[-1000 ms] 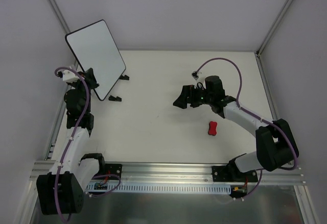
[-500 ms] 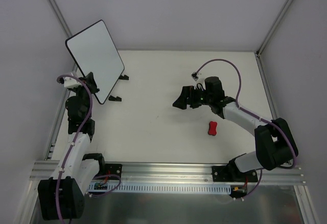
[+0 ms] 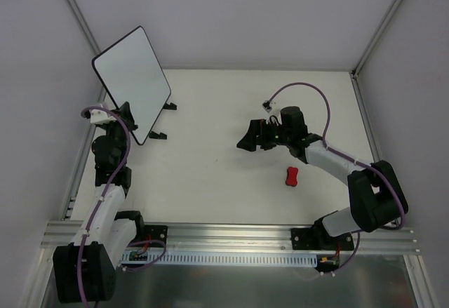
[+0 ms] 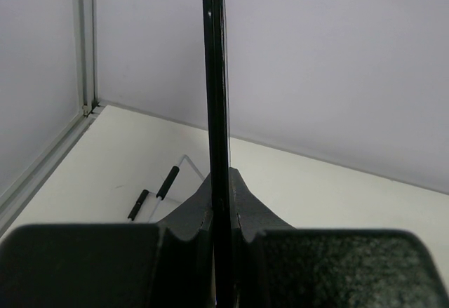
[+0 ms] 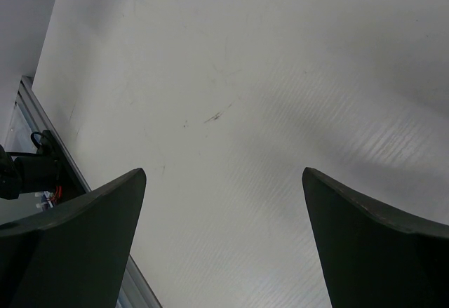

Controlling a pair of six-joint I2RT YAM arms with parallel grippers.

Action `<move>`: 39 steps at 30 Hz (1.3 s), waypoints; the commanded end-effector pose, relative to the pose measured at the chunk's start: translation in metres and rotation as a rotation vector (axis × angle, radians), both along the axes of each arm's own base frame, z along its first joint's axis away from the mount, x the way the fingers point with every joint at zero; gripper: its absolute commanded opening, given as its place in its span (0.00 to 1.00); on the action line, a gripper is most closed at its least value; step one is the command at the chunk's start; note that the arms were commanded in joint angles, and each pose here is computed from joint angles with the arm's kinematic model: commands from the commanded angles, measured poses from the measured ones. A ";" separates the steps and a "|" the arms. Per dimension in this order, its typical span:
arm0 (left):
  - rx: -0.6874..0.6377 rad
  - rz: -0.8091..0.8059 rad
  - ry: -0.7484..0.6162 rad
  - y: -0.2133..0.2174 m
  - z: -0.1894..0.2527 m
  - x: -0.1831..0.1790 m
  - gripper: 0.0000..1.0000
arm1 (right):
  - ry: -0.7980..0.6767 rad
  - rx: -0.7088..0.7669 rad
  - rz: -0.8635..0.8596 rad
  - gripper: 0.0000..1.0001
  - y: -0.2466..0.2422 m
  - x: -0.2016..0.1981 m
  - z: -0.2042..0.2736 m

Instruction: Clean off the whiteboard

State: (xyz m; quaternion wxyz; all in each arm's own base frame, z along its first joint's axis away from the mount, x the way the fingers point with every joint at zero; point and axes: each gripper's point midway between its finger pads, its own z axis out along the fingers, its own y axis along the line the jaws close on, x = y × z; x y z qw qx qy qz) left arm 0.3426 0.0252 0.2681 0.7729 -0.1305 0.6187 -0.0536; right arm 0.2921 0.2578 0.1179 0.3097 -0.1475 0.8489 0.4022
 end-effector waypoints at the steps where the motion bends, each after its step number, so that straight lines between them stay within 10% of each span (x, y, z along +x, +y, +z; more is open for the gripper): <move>1: 0.125 -0.030 0.264 -0.002 -0.072 -0.004 0.00 | -0.030 0.019 0.013 0.99 0.002 0.004 0.004; 39: 0.050 0.000 0.719 0.004 -0.158 -0.027 0.04 | 0.001 0.011 0.020 0.99 0.002 0.006 -0.009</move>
